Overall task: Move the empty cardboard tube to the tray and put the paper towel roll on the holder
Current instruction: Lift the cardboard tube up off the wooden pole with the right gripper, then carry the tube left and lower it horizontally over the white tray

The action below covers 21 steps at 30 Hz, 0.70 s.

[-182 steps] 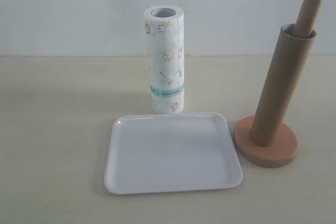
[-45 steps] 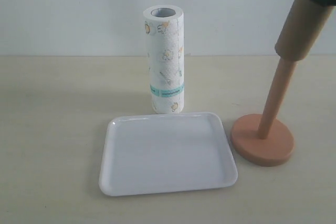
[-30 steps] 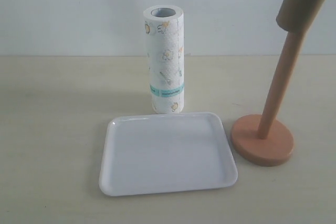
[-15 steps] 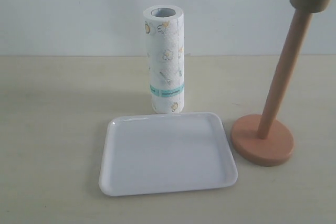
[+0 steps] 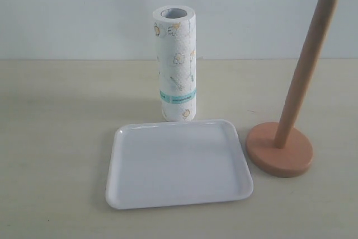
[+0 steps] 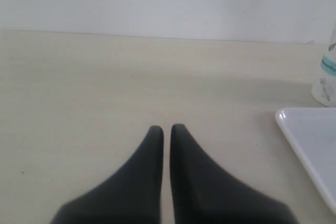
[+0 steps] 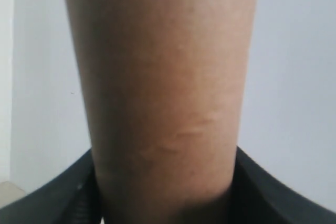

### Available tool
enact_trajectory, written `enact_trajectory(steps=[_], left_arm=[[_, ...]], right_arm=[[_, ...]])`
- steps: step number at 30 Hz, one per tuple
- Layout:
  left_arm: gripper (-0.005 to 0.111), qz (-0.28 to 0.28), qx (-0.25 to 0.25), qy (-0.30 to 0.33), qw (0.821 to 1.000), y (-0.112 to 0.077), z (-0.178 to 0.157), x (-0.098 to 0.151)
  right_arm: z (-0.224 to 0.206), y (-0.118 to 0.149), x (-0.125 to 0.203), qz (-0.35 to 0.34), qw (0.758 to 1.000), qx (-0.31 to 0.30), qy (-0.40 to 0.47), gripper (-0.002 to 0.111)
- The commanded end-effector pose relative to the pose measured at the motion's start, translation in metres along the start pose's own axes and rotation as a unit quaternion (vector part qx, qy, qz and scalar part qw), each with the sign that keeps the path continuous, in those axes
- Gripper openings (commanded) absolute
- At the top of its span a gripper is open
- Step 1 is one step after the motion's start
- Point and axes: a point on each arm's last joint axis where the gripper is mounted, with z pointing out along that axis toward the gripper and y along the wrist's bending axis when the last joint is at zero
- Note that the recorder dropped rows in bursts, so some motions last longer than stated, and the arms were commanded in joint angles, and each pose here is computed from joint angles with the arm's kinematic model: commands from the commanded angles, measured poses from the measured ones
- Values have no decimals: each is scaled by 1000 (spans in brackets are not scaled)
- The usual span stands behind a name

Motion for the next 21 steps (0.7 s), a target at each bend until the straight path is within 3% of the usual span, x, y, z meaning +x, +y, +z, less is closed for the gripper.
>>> enact_trajectory(steps=[1, 7, 15, 21], left_arm=[[4, 0, 0, 0, 1000, 0, 0, 1], [4, 0, 0, 0, 1000, 0, 0, 1], [4, 0, 0, 0, 1000, 0, 0, 1], [4, 0, 0, 0, 1000, 0, 0, 1]], right_arm=[[-3, 14, -9, -6, 997, -72, -11, 0], [-1, 24, 15, 2, 984, -148, 98, 0], [23, 31, 54, 63, 949, -267, 158, 0], [57, 58, 95, 95, 918, -329, 198, 0]])
